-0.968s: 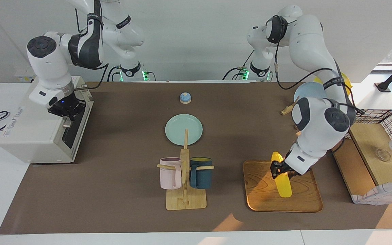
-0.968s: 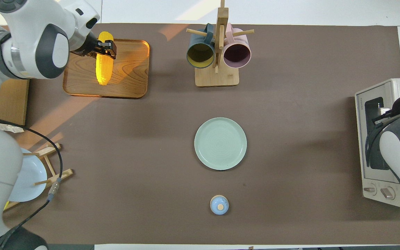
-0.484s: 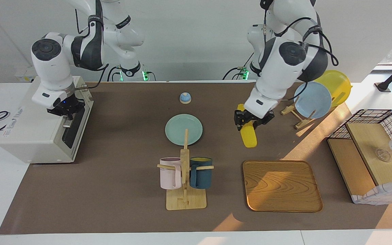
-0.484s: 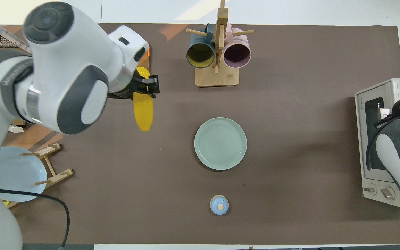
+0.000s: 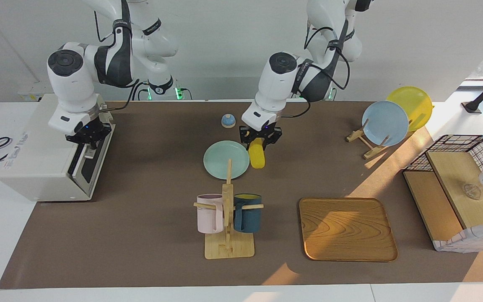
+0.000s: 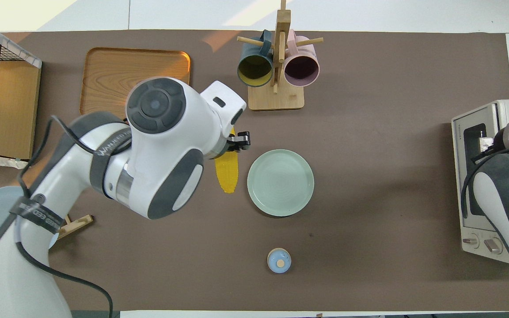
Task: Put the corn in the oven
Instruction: 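Carry the corn toward the green plate while the right gripper reaches the oven, then lower the corn onto the plate while the right gripper opens the oven door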
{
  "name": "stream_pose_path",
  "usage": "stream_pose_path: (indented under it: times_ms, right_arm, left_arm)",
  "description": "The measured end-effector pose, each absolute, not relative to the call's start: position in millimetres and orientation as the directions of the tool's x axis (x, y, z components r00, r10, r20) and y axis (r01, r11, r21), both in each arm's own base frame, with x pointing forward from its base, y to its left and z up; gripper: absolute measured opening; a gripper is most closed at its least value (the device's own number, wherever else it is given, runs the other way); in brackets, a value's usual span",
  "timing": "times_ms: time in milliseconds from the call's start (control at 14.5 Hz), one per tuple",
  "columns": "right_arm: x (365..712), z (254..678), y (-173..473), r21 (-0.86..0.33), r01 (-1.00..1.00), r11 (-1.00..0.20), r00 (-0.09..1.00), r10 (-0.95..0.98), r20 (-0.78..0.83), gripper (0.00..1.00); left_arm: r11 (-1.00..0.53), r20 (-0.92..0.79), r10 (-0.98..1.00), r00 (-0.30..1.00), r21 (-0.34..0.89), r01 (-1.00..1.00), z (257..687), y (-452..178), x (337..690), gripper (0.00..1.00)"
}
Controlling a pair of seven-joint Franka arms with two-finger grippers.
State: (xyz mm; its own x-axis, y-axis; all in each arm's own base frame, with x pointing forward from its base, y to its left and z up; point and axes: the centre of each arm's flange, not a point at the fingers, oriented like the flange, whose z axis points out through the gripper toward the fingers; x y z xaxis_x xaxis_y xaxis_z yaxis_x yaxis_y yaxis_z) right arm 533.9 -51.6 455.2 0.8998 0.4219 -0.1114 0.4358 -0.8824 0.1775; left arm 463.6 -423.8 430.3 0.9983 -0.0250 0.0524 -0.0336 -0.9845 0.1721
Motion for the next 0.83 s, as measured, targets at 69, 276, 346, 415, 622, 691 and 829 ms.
stream_pose_path:
  times_ms: [69,276,346,415,622,691,829]
  right_arm:
    - [534,449,-41,0.156,0.416,-0.896,0.909,0.406,-0.093,0.01]
    - [537,420,-7,0.127,0.353,-0.927,0.935,0.347,-0.073,0.01]
    - [538,410,2,0.120,0.333,-0.935,0.943,0.327,-0.071,0.01]
    - [539,401,9,0.104,0.311,-0.945,0.950,0.304,-0.071,0.01]
    - [541,372,13,0.058,0.272,-0.961,0.962,0.270,-0.039,0.01]
    - [539,359,13,0.056,0.270,-0.961,0.963,0.269,-0.026,0.01]
    - [532,341,15,0.054,0.273,-0.961,0.962,0.272,-0.018,0.01]
  left_arm:
    - [-0.982,0.066,-0.033,0.997,0.184,-0.044,422,-435,452,0.56]
    - [-0.975,0.091,-0.034,0.995,0.214,-0.053,392,-463,426,0.56]
    - [-0.974,0.095,-0.034,0.995,0.221,-0.054,380,-470,421,0.56]
    - [-0.973,0.097,-0.031,0.995,0.226,-0.053,368,-477,419,0.56]
    - [-0.969,0.108,-0.030,0.994,0.241,-0.055,338,-491,415,0.56]
    - [-0.969,0.112,-0.026,0.993,0.243,-0.052,333,-491,417,0.56]
    - [-0.968,0.120,-0.016,0.993,0.248,-0.046,329,-489,422,0.56]
